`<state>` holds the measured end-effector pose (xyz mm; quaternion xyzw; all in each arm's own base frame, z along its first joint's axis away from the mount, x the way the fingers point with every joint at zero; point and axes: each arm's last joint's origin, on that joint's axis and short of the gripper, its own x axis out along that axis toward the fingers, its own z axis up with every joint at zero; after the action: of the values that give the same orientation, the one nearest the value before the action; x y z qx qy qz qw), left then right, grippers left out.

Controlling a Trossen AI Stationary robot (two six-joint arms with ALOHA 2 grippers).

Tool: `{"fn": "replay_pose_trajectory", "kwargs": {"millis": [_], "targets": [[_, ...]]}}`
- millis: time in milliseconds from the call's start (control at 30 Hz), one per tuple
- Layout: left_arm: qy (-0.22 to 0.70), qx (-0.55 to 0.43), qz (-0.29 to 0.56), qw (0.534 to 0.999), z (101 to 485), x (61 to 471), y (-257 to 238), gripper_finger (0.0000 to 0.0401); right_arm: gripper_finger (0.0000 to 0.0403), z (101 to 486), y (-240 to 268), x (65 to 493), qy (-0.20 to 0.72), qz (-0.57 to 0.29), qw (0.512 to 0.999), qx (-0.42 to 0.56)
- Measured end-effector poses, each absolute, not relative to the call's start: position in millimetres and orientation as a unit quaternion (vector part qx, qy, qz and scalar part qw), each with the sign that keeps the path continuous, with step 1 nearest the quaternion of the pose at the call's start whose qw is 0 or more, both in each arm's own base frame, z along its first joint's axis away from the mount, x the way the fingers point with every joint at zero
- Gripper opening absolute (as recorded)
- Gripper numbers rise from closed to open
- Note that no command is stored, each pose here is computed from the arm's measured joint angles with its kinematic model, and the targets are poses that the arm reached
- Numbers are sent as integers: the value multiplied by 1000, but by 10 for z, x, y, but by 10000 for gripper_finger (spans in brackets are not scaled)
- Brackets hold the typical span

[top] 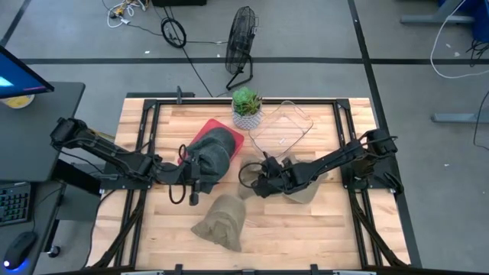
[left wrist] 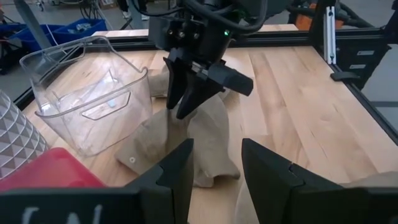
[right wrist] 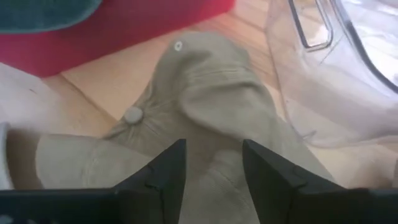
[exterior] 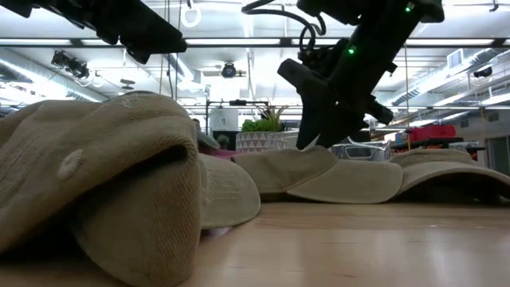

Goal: Pick & Place hat
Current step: Put the top left brown cap into the transparent bin

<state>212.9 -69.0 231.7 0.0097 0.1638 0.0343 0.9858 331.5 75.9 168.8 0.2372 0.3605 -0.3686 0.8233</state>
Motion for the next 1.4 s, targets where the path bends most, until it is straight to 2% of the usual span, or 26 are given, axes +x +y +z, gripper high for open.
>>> {"fn": "replay_pose_trajectory", "kwargs": {"millis": [233,533,867,967,1100,1133,1267,1400], "targets": [[167,11,34,985,2313,2127,-690,138,162,1679,780,3234,357,-404,820,193],[181,17,35,983,2285,2116,-686,138,162,1656,804,3223,333,-428,805,241],[182,18,35,983,2283,2116,-685,138,158,1451,821,3273,359,-429,801,212],[182,18,35,982,2282,2116,-685,138,125,1442,823,3274,379,-413,809,181],[186,19,35,982,2276,2113,-684,138,28,1474,837,3271,401,-382,821,137],[186,19,35,982,2275,2113,-684,138,16,1478,837,3271,409,-373,824,121],[189,20,36,981,2270,2111,-683,138,15,1568,894,3277,433,-323,836,93],[190,21,34,981,2268,2108,-688,138,7,1892,1069,3313,422,-255,869,45]]}}
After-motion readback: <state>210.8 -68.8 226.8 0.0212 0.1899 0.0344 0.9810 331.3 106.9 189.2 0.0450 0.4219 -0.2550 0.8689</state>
